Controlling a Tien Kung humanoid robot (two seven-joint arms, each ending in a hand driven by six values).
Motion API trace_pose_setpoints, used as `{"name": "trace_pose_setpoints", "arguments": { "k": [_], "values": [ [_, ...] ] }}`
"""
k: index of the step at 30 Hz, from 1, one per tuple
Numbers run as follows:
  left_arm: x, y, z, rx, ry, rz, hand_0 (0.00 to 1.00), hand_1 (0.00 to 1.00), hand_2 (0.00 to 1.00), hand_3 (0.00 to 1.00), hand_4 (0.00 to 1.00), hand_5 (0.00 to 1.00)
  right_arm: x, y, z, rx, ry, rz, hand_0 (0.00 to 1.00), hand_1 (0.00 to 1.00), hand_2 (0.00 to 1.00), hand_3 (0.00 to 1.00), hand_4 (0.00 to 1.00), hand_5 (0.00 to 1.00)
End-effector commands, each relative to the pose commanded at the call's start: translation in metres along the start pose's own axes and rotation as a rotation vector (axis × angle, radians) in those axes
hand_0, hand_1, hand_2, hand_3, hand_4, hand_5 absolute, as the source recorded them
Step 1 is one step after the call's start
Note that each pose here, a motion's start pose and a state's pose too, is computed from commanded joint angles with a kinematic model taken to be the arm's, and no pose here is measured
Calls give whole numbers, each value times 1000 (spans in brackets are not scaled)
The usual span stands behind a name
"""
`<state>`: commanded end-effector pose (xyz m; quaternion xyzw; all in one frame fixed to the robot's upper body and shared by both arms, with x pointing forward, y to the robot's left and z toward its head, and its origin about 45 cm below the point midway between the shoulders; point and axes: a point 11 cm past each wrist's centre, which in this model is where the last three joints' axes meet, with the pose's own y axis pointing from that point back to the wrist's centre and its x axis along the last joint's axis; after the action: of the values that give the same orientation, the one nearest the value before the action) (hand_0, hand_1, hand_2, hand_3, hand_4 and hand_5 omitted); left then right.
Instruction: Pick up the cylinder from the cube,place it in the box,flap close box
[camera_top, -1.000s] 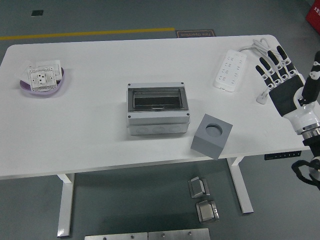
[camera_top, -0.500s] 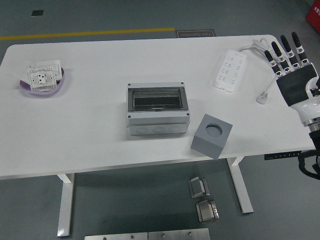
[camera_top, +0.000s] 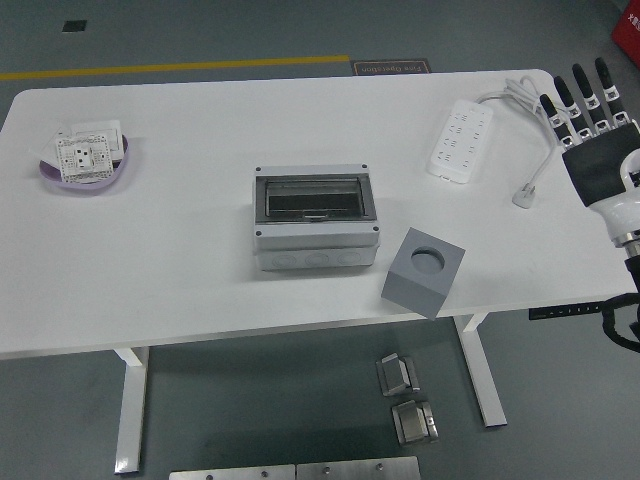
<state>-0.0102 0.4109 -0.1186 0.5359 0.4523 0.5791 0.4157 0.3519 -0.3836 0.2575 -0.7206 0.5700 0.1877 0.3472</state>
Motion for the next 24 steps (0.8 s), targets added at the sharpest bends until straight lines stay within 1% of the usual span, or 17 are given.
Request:
{"name": "trace_pose_setpoints", "arguments": {
  "k": [1, 11, 18, 19, 24],
  "values": [
    [0, 0, 0, 1, 0, 0, 652, 659, 549, 579, 541, 232, 1, 0, 0, 1, 1, 2, 998, 912, 927, 998, 985, 998],
    [0, 0, 0, 1, 0, 1, 653, 659, 550, 580, 545, 232, 5, 1, 0, 1, 9, 22, 997, 900, 921, 998, 987, 998],
    [0, 0, 0, 1, 1, 0, 653, 658, 550, 580, 548, 235, 19, 7, 1, 30, -39, 95, 995, 898, 920, 998, 985, 998],
    [-1, 0, 0, 1, 1, 0, 653, 658, 550, 581, 550, 236, 20, 8, 1, 33, -45, 100, 987, 881, 911, 994, 975, 998],
    [0, 0, -1, 3, 1, 0, 653, 658, 550, 581, 550, 236, 23, 8, 0, 43, -56, 115, 987, 881, 911, 994, 975, 998]
  ]
}}
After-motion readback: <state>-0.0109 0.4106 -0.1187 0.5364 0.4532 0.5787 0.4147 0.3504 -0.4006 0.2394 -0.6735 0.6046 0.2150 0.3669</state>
